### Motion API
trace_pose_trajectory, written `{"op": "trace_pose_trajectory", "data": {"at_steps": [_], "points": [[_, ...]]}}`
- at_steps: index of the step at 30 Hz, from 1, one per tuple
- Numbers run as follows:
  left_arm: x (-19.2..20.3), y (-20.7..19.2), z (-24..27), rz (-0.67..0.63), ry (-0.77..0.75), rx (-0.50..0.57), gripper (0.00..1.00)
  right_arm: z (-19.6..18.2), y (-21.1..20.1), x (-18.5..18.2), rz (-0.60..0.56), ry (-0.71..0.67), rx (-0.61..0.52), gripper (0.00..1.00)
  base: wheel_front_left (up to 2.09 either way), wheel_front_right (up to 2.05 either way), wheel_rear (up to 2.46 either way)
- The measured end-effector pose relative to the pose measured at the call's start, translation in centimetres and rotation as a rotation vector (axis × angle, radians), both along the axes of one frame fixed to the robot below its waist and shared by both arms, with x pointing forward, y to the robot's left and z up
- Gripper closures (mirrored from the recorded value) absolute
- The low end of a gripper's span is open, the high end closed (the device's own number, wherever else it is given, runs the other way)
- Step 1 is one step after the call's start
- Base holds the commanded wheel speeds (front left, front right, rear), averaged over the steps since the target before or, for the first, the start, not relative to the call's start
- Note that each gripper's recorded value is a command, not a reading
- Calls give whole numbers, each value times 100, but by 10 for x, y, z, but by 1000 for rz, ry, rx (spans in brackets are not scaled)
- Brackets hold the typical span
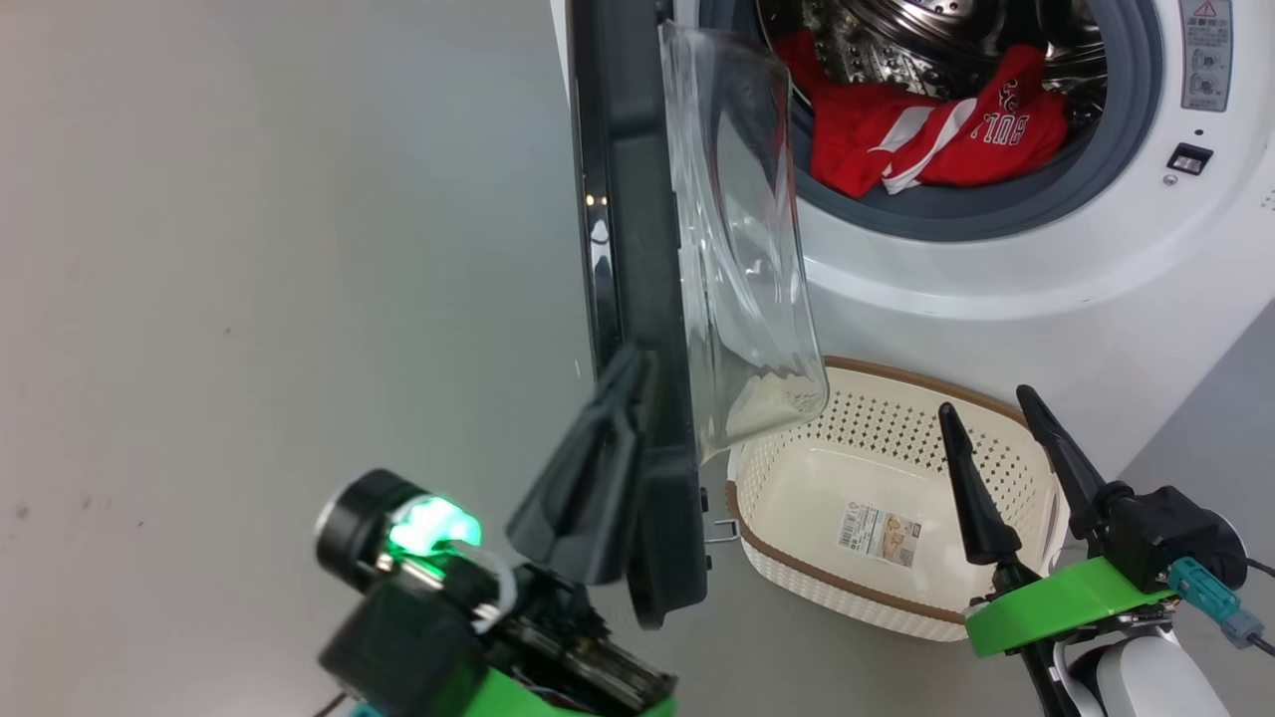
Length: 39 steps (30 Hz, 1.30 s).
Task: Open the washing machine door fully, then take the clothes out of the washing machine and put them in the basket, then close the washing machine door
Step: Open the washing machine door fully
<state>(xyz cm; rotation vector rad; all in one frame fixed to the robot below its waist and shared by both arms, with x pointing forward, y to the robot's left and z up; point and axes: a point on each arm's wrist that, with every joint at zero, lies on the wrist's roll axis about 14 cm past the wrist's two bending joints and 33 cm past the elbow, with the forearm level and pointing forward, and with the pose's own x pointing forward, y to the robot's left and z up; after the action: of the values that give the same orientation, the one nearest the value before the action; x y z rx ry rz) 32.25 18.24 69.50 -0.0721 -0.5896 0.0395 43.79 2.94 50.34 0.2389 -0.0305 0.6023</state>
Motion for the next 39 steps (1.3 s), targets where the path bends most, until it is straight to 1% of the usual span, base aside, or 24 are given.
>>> {"op": "trace_pose_trajectory", "data": {"at_steps": [2, 3, 6, 14, 17, 21, 26, 39], "points": [[2, -13, -2, -49, 19, 5, 100, -1, -1, 0, -2, 6, 6, 0, 0, 0, 0], [5, -26, -7, -93, 50, 7, 100, -1, -2, 1, -7, 10, 10, 0, 0, 0, 0], [11, -39, -19, -151, 115, -5, 100, -2, -4, 2, -13, 13, 13, 0, 0, 0, 0], [29, -58, -73, -241, 357, -51, 100, -4, -9, 4, -28, 16, 18, 0, 0, 0, 0], [34, -60, -93, -252, 433, -62, 100, -6, -11, 4, -33, 20, 17, 0, 0, 0, 0], [38, -58, -111, -242, 495, -67, 100, -7, -15, 5, -42, 29, 23, 0, 0, 0, 0], [41, -44, -126, -180, 539, -86, 100, -8, -16, 5, -45, 32, 22, 0, 0, 0, 0], [32, -19, -130, -92, 543, -105, 100, -4, 1, 3, -3, 24, 32, 0, 0, 0, 0]]}}
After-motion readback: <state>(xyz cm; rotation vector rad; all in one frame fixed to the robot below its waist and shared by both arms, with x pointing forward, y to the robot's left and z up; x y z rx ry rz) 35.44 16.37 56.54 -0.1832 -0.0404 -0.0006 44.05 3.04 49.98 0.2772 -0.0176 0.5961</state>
